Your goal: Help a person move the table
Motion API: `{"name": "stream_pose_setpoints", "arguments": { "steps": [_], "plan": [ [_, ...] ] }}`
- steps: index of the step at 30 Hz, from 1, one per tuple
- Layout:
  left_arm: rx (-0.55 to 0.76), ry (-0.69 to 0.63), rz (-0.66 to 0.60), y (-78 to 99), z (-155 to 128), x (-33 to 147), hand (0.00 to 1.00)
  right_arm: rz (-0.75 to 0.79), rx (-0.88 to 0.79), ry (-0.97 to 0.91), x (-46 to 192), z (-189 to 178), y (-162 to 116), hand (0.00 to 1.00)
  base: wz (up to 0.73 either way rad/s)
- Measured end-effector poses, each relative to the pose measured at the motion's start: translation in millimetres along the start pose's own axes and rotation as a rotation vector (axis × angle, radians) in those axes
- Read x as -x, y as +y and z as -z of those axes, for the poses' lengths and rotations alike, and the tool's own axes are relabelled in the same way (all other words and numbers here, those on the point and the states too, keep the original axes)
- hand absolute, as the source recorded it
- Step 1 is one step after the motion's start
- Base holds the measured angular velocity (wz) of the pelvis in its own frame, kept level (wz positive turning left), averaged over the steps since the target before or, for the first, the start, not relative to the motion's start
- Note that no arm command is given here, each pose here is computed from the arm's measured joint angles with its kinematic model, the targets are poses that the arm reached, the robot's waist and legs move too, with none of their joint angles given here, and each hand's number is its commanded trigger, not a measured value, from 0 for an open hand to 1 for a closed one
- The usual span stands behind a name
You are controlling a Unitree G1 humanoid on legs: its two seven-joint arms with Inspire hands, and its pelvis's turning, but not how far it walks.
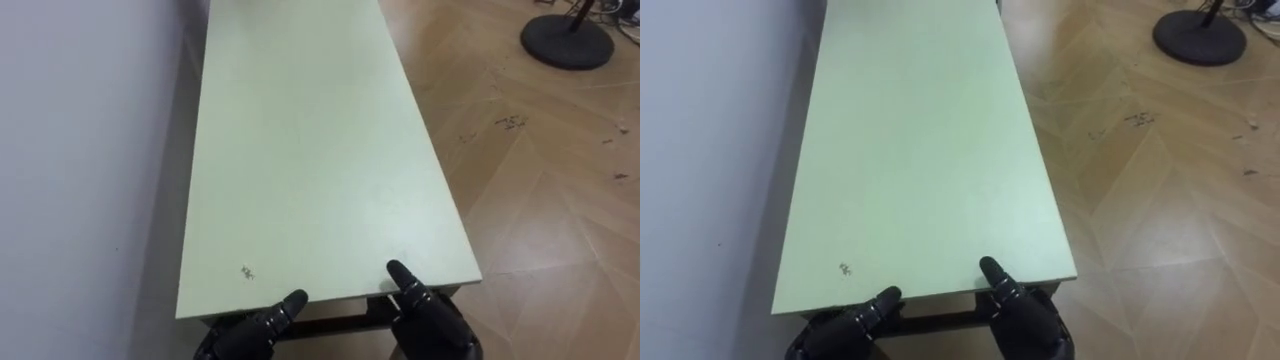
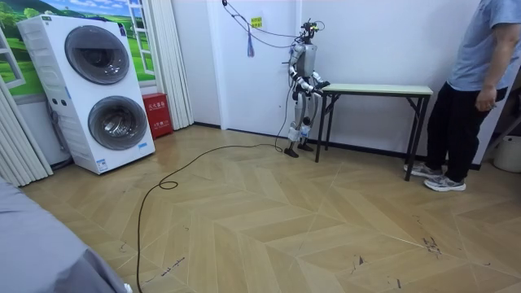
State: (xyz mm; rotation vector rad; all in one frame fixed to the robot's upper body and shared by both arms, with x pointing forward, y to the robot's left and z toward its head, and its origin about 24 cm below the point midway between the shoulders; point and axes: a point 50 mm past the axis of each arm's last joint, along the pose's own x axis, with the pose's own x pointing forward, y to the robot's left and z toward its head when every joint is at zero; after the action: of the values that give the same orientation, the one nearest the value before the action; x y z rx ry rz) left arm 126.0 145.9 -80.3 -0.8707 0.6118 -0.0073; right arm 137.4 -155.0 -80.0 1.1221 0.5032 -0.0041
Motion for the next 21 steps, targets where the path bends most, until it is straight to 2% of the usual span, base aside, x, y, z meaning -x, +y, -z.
{"name": "stream_pose_setpoints", "arguments": {
  "steps": [15, 21],
  "plan": [
    [-0.025, 0.027, 0.067, -4.4, 3, -0.9, 0.00, -0.085, 0.169, 0.097, 3, 5, -5, 0.00, -0.01],
    [-0.232, 0.061, 0.080, -0.5, -1, -0.9, 0.00, -0.125, 0.317, 0.188, 4, 4, -11, 0.00, 0.01]
  ]
}}
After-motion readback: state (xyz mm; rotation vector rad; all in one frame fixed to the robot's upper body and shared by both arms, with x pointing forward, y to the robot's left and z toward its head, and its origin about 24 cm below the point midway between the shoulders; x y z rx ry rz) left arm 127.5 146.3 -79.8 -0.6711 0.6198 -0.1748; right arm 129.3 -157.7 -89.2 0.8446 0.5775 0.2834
